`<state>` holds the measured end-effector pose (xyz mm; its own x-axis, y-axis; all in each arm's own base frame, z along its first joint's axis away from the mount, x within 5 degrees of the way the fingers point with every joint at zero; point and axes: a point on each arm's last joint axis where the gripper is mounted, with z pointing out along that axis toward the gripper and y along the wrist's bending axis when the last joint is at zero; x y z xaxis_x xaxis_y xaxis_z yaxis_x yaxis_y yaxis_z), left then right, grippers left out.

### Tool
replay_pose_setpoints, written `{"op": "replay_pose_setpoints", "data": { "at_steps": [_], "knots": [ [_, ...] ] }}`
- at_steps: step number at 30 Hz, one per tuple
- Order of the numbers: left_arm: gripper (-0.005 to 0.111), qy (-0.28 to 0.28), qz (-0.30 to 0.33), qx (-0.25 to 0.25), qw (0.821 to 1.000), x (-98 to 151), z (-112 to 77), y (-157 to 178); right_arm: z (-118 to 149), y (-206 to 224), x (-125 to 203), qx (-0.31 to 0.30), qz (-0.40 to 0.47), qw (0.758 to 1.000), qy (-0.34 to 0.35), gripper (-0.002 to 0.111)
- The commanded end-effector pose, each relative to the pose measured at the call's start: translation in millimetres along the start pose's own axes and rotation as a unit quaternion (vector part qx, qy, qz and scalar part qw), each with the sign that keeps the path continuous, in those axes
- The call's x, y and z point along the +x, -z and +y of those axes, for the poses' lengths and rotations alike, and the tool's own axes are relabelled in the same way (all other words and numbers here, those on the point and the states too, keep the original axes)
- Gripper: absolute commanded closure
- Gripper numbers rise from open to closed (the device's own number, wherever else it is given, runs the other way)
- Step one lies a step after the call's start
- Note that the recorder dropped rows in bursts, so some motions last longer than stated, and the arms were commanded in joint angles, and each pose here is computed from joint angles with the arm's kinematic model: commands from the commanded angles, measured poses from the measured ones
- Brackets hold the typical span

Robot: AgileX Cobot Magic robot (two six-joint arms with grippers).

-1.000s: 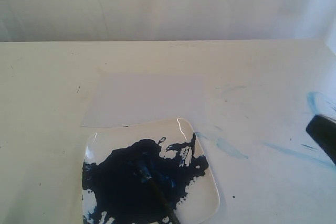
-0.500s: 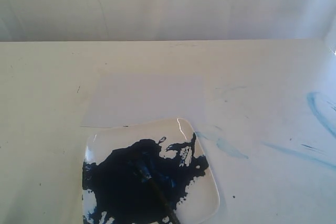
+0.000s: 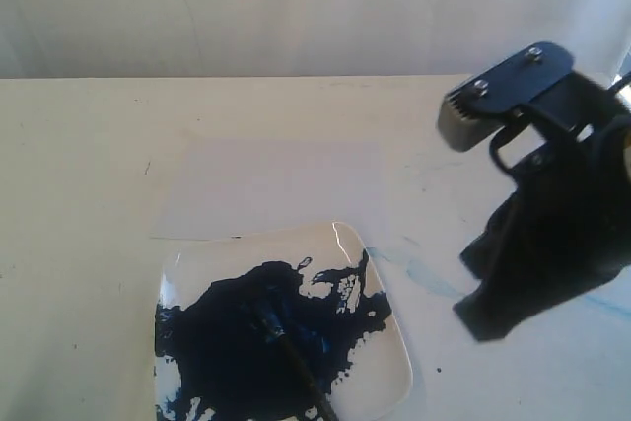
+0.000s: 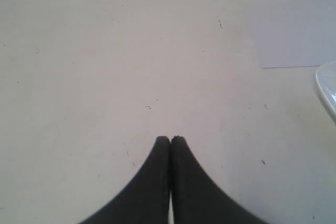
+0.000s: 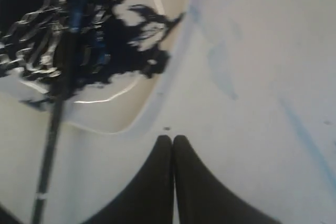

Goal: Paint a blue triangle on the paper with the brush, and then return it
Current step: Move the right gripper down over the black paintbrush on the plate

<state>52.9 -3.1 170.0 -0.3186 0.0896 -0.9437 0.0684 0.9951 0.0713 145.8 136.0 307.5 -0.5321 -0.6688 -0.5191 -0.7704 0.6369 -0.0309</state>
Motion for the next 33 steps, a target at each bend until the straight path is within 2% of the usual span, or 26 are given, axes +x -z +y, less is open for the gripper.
{"op": "replay_pose_setpoints", "data": {
  "at_steps": [1, 9, 14, 18, 21, 23, 28, 33],
  "knots": [
    [0.107, 0.005, -0.003, 0.002, 1.0, 0, -0.4, 0, 51, -2, 4, -0.081, 0.011, 0.996, 0.037, 0.108],
    [0.107, 0.005, -0.003, 0.002, 1.0, 0, -0.4, 0, 120, -41, 14, -0.102, 0.078, 0.988, 0.082, 0.108],
    [0.107, 0.005, -0.003, 0.002, 1.0, 0, -0.4, 0, 145, -77, 23, -0.093, 0.147, 0.979, 0.106, 0.108],
    [0.107, 0.005, -0.003, 0.002, 1.0, 0, -0.4, 0, 154, -115, 33, -0.072, 0.205, 0.97, 0.111, 0.108],
    [0.107, 0.005, -0.003, 0.002, 1.0, 0, -0.4, 0, 155, -128, 38, -0.063, 0.229, 0.965, 0.112, 0.108],
    [0.107, 0.005, -0.003, 0.002, 1.0, 0, -0.4, 0, 154, -134, 39, -0.047, 0.235, 0.964, 0.114, 0.108],
    [0.107, 0.005, -0.003, 0.002, 1.0, 0, -0.4, 0, 140, -139, 42, 0.04, 0.257, 0.958, 0.123, 0.108],
    [0.107, 0.005, -0.003, 0.002, 1.0, 0, -0.4, 0, 134, -139, 41, 0.069, 0.259, 0.955, 0.126, 0.108]
  ]
}}
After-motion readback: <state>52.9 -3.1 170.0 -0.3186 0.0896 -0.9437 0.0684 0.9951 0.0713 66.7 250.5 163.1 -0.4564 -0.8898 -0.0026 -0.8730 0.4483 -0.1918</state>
